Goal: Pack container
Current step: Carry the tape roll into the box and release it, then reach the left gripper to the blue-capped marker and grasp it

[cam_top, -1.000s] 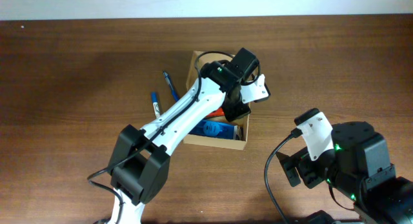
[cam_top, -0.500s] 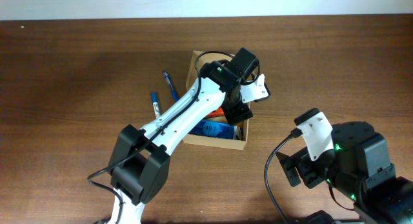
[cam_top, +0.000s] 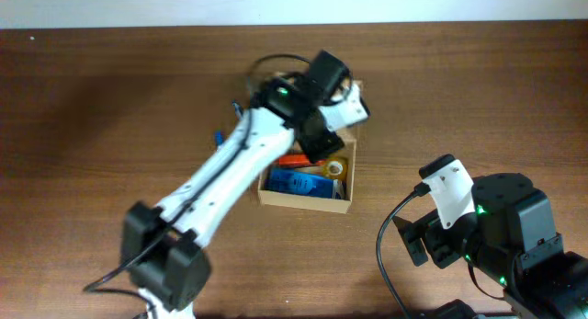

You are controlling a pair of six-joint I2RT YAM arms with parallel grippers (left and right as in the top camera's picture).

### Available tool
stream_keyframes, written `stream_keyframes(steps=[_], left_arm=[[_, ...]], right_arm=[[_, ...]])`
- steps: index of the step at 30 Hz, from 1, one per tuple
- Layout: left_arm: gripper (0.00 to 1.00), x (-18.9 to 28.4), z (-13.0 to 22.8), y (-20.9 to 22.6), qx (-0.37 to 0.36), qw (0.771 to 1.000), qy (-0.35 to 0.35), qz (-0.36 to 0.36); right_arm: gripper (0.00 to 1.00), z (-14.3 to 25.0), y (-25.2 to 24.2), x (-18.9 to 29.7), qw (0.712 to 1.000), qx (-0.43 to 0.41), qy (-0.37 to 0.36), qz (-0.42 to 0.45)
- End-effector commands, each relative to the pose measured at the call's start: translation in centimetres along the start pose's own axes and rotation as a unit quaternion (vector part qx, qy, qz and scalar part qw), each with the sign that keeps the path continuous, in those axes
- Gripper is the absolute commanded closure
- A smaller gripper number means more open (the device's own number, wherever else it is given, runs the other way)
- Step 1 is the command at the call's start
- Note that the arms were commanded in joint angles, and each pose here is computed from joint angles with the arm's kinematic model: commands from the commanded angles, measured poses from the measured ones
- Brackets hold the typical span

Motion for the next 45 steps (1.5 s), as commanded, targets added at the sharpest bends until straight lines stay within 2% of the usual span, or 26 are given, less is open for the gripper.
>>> stream_keyframes(steps=[1,4,7,11,15,23,30,39,42,44,45], left_arm=[[0.36,2.9,1.2,2.9,0.079,0.996,-0.014,-0.035],[0.39,4.5,3.6,7.0,0.167,0.984,-0.01,-0.06],[0.4,5.2,5.9,10.7,0.27,0.959,-0.01,-0.081],[0.41,5.4,8.4,14.1,0.403,0.907,-0.005,-0.12],[0.41,2.8,10.3,15.4,0.493,0.86,0.028,-0.126],[0.41,-4.7,15.7,13.8,0.511,0.845,0.109,-0.111],[0.41,-8.9,18.5,13.0,0.513,0.846,0.093,-0.116],[0.5,-11.4,20.6,12.3,0.509,0.841,0.124,-0.136],[0.57,-11.5,20.8,12.3,0.508,0.84,0.128,-0.141],[0.72,-11.5,20.8,12.3,0.508,0.84,0.128,-0.141],[0.76,-11.5,20.8,12.3,0.508,0.84,0.128,-0.141]], right_arm=[[0.01,-0.2,-0.1,0.4,1.0,0.001,-0.007,0.005],[0.01,-0.2,-0.1,0.4,1.0,0.001,-0.007,0.005],[0.01,-0.2,-0.1,0.4,1.0,0.001,-0.007,0.005],[0.01,-0.2,-0.1,0.4,1.0,0.001,-0.007,0.005],[0.01,-0.2,-0.1,0.4,1.0,0.001,-0.007,0.005],[0.01,-0.2,-0.1,0.4,1.0,0.001,-0.007,0.005],[0.01,-0.2,-0.1,0.4,1.0,0.001,-0.007,0.005],[0.01,-0.2,-0.1,0.4,1.0,0.001,-0.007,0.005],[0.01,-0.2,-0.1,0.4,1.0,0.001,-0.007,0.005],[0.01,-0.2,-0.1,0.4,1.0,0.001,-0.007,0.005],[0.01,-0.2,-0.1,0.4,1.0,0.001,-0.007,0.005]])
Point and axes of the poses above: each gripper's point midway between its finger pads, its own x axis back along the fingers, its own y axis along the line the jaws close on, z = x × y, the point moved 9 cm from there along x, back along the fingers, and after that the axes turned 9 degrees about x, right-handed, at the moved point
